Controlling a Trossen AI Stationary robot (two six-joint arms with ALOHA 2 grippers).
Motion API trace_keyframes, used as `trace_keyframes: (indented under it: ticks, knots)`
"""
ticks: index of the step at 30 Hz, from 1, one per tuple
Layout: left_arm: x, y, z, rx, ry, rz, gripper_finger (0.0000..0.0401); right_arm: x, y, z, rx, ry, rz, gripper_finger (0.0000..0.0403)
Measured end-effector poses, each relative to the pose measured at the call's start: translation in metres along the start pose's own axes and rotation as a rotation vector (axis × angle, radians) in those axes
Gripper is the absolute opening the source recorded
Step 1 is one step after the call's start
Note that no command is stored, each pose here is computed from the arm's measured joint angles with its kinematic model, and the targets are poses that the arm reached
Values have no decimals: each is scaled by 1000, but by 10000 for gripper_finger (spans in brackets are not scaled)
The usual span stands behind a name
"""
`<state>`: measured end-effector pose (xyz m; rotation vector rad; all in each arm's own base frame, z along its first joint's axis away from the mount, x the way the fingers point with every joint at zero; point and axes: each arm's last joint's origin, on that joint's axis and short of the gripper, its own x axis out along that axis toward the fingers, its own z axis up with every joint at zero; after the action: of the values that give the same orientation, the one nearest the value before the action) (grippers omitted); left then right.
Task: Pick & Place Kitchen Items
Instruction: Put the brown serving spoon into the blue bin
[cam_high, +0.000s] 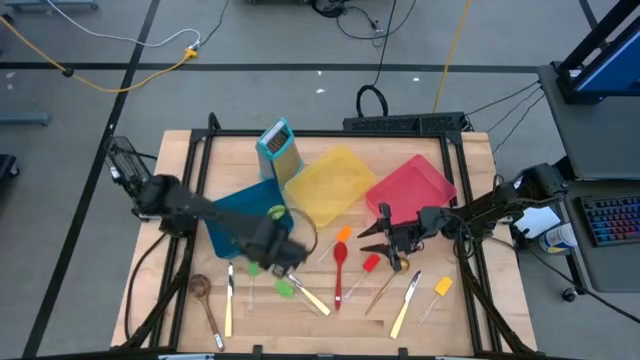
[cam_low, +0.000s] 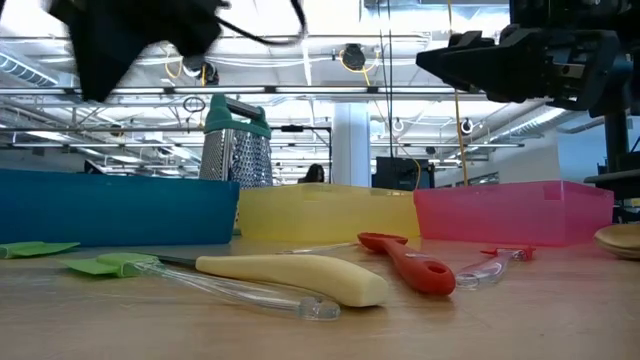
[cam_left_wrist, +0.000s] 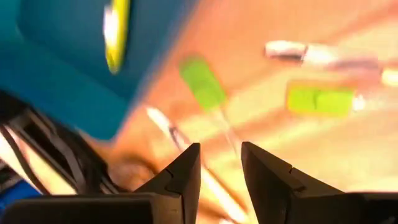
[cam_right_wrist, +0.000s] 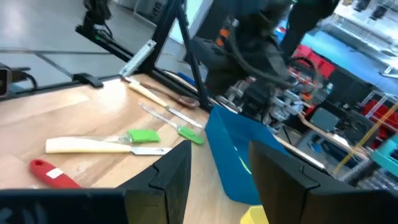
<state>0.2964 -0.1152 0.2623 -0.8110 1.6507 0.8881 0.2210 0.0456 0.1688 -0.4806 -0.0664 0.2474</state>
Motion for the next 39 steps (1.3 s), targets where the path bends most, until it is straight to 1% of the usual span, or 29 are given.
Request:
trace_keyframes:
  ticks: [3,5,9,13,17,21,24,26,29,34,39]
  knots:
    - [6,-6,-30,-63,-12,-13,122,0,-2,0,16,-6,-12,155]
    - [9,-7,-48,-139,-13,-3,122,0,-3,1,23,-16,-19,155]
    - [16,-9,-83,-276,-8,-30,122,0,-3,2,24,-22,-22,155]
    - [22,-4,-110,-394,-12,-6,122,0,-4,2,28,-28,-25,155]
    - [35,1,-128,-438,-22,0,122,0,-3,2,28,-28,-25,155]
    - [49,3,-132,-407,18,-76,122,0,-3,2,28,-28,-24,155]
    - [69,7,-130,-400,63,-128,122,0,-3,2,28,-27,-24,155]
    - [84,10,-129,-391,121,-159,122,0,-3,2,28,-27,-24,155]
    - [104,17,-129,-386,184,-173,122,0,-3,2,28,-26,-24,155]
    - [125,28,-127,-389,244,-134,122,0,-3,2,29,-22,-22,155]
    - [136,37,-127,-402,241,-74,122,0,-3,1,43,-20,-20,155]
